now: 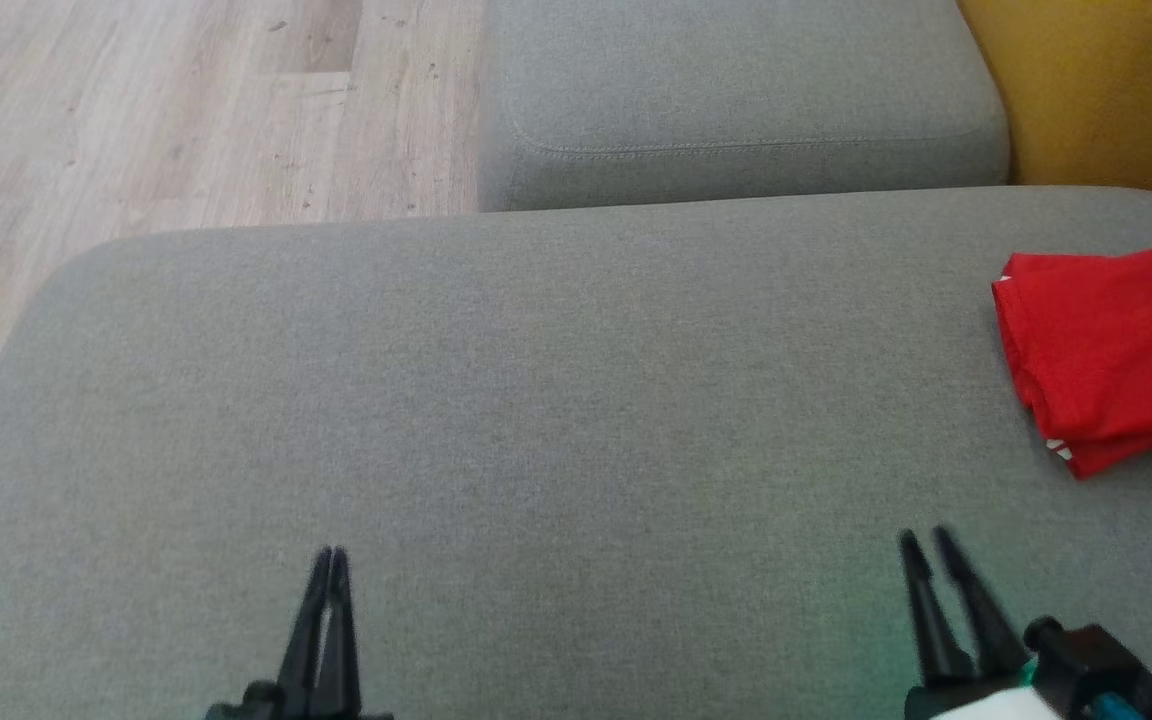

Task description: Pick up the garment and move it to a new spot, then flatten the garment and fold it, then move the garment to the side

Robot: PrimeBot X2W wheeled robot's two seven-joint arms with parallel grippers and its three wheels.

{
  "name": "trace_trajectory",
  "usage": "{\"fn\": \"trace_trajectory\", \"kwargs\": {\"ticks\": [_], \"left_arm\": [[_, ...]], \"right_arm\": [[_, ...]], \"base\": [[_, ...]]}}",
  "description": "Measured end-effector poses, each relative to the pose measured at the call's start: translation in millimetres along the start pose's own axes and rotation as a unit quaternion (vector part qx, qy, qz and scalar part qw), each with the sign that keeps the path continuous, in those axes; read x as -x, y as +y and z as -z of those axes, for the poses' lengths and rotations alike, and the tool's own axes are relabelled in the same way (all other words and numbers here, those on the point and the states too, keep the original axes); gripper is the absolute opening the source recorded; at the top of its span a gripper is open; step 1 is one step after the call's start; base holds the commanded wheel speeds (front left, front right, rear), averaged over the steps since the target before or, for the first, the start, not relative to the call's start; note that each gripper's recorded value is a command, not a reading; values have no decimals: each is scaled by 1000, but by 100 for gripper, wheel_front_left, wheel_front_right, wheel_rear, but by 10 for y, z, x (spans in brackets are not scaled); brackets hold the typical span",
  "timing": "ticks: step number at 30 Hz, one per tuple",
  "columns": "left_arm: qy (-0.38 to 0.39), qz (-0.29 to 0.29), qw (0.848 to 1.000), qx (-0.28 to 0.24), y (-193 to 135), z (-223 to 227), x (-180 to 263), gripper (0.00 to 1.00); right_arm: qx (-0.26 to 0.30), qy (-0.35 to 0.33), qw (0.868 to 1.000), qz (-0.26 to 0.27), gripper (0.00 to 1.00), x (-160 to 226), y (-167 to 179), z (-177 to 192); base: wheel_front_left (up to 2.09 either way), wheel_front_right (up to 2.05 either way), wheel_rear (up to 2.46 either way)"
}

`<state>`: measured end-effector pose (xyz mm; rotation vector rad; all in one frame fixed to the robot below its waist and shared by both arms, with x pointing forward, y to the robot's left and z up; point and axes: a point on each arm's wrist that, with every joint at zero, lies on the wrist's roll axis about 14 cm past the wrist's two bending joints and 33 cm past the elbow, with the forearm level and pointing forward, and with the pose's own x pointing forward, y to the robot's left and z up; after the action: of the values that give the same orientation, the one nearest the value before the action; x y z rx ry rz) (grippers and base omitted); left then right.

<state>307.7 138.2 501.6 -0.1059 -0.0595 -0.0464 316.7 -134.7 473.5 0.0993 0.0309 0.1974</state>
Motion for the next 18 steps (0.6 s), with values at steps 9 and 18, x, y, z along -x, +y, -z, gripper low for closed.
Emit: {"fn": "trace_trajectory", "kwargs": {"ticks": [9,18], "left_arm": [[39,-13,998,40,51,202,73,0],[58,-23,993,99,98,280,38,0]], "right_arm": [[-45,30,998,17,0,83,-50,184],[-105,32,993,37,0,57,-123,192]], "base": [[0,0,0],[0,0,0]]}}
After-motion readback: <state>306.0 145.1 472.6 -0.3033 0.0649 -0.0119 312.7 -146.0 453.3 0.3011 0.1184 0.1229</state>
